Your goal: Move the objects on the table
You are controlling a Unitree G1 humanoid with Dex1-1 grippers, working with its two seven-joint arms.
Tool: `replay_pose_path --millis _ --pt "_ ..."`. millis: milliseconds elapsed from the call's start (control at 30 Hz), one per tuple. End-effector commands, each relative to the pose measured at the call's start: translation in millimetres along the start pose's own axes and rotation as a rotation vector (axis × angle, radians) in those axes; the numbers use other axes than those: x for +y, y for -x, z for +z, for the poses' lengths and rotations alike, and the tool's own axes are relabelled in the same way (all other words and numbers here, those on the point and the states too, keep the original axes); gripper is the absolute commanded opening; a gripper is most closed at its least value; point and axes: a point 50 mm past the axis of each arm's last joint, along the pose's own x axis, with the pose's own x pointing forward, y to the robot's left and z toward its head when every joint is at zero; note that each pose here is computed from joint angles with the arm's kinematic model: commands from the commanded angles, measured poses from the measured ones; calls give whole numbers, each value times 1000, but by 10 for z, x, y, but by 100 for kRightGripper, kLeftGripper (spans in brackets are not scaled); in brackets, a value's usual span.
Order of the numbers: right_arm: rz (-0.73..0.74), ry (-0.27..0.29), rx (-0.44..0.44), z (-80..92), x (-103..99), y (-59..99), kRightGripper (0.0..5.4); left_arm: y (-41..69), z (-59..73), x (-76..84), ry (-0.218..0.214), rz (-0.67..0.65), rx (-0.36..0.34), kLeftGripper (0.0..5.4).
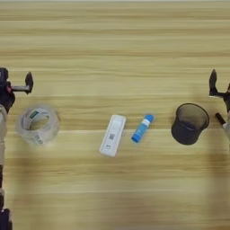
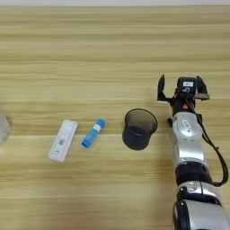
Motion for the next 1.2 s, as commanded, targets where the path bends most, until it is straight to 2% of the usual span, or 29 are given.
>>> replay_pose_path --millis 33,167,300,467,600,933,1200 --pt "-4 0 15 -13 17 20 540 89 -36 25 -22 -57 74 538" --pt "-6 -3 13 0 40 25 540 163 -50 119 -5 -79 116 538" --pt "-9 -4 15 10 59 29 540 223 -72 164 -21 -115 159 538" --pt "-8 -6 18 14 84 28 540 201 -147 300 -38 -90 213 538" --pt "-9 -6 20 17 93 32 540 176 -235 326 -41 -94 251 538" --pt "-13 -6 18 27 80 32 540 109 -342 218 -51 -149 290 538" --pt "-14 -5 22 30 72 32 540 122 -331 101 -72 -196 286 538"
